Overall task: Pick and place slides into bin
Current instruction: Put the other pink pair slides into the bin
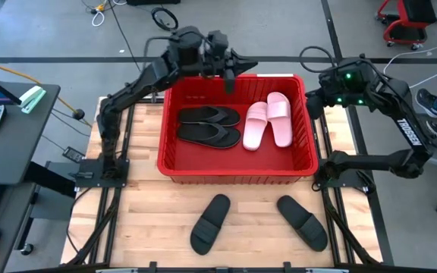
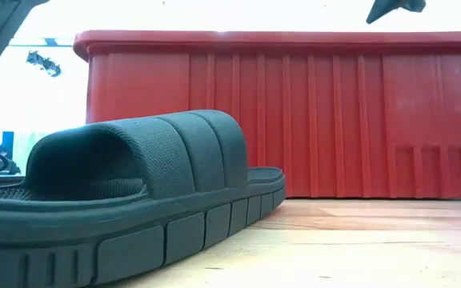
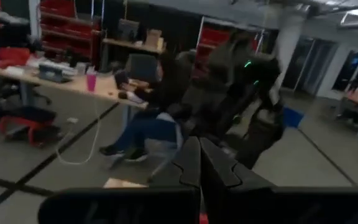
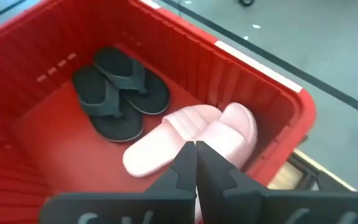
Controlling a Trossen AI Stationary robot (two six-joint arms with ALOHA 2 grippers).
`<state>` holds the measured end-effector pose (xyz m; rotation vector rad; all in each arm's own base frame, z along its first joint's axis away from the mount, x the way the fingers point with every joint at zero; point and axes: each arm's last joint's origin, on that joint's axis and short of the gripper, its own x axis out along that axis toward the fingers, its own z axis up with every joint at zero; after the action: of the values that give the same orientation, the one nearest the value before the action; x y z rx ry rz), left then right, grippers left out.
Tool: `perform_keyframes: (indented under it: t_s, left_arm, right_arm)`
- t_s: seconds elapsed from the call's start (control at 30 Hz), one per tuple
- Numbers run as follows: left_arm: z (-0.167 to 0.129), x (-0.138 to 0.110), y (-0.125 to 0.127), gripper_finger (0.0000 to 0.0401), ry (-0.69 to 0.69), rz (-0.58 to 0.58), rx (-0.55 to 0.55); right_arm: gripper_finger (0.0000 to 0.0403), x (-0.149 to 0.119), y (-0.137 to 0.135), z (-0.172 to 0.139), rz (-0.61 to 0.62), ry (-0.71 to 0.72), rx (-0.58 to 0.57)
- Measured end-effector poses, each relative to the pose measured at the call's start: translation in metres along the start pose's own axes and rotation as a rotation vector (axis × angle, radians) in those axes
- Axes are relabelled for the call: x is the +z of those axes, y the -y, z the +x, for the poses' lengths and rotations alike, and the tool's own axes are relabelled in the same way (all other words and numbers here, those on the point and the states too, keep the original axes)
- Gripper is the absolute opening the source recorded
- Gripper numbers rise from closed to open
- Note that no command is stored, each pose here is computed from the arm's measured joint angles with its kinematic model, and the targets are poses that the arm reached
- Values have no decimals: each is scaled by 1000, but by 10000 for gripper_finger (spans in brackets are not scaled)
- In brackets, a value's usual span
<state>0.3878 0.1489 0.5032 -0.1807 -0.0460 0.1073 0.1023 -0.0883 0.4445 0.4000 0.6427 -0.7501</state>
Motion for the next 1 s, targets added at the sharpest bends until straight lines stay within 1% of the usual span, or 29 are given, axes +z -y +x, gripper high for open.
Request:
perform_keyframes:
  t_s: [0.1,0.2,0.23,0.27,0.33,0.5,0.6,0.7,0.8,0.93,1.0]
  left_arm:
    - [14,-27,-12,1,-99,-61,36]
    - [26,-51,-20,1,-186,-148,69]
    - [29,-57,-22,1,-195,-170,76]
    - [32,-61,-22,2,-190,-169,80]
    - [34,-61,-20,3,-171,-157,87]
    - [30,-38,-11,2,-62,-128,65]
    - [23,-21,-4,3,-5,-113,49]
    - [18,-10,2,7,53,-99,29]
    - [12,-2,8,4,78,-85,22]
    - [0,12,16,5,136,-67,2]
    - [-6,18,19,9,149,-50,-1]
  right_arm:
    - [3,2,-2,3,-44,-9,38]
    - [2,4,-3,11,-51,-38,79]
    - [2,6,-5,15,-58,-58,110]
    - [2,7,-6,21,-67,-84,137]
    - [2,10,-7,36,-88,-146,149]
    - [1,20,-6,87,-130,-308,49]
    - [0,20,-4,122,-152,-452,-5]
    - [0,16,-2,154,-174,-591,-48]
    - [0,15,-2,180,-219,-653,-55]
    - [0,12,3,210,-208,-733,-67]
    - [0,9,7,224,-206,-773,-100]
